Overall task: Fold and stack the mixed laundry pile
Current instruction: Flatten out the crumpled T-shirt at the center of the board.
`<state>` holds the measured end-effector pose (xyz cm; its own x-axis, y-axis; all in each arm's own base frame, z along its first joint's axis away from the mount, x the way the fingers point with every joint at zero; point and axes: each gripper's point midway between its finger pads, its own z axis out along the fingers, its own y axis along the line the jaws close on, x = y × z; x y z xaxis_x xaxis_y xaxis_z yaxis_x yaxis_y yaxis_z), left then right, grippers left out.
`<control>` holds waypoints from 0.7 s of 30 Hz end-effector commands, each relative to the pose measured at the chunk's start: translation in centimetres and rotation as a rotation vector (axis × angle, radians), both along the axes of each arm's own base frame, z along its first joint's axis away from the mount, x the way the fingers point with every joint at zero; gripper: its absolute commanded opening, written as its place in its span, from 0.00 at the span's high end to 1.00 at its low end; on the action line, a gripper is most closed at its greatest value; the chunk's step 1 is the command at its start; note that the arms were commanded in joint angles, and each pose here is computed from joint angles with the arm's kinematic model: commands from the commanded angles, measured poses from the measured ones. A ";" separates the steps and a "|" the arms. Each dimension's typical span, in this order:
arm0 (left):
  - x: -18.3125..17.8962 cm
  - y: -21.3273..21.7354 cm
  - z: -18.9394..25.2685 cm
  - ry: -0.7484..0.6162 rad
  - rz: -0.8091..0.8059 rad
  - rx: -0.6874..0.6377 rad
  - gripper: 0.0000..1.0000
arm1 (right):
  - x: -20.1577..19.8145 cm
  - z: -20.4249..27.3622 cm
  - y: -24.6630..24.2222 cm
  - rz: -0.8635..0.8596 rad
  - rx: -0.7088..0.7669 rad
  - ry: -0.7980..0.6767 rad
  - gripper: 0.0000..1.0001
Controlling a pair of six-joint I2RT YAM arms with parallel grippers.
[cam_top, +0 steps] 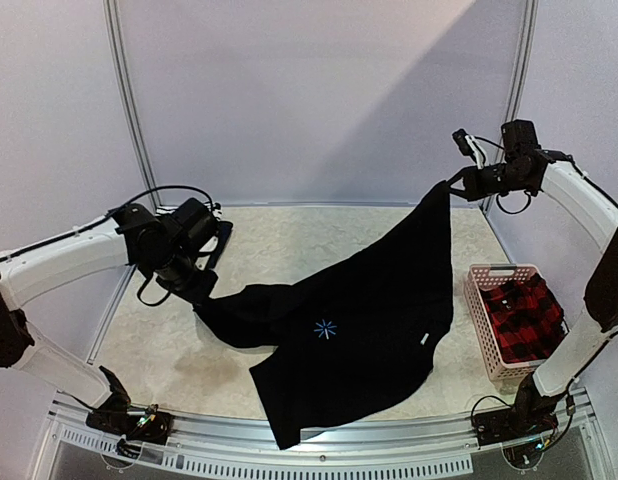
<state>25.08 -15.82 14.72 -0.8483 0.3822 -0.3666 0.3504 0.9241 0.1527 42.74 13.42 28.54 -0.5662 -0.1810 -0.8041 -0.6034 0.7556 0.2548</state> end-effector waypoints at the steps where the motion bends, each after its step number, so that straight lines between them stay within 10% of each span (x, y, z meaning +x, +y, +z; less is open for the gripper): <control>1: -2.6 -1.9 -3.9 0.139 0.009 -0.152 1.00 | -0.6 -0.9 0.1 0.010 0.010 0.016 1.00; 9: -8.3 -1.5 -8.4 0.272 0.075 -0.228 1.00 | -1.0 -2.1 1.2 0.071 0.062 0.057 1.00; 11: -8.4 -1.4 -8.5 0.255 0.063 -0.202 0.86 | -0.9 -2.6 1.3 0.077 0.066 0.070 1.00; 21: -8.3 -7.0 -4.7 0.182 -0.400 -0.031 0.68 | -1.0 -3.3 1.5 0.091 0.073 0.090 1.00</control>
<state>16.79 -21.84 10.93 -0.7875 0.5283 -0.3175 0.5724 0.8179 -0.0587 41.85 14.66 25.53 -0.6221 -0.1761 -0.7629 -0.6283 0.6937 0.3522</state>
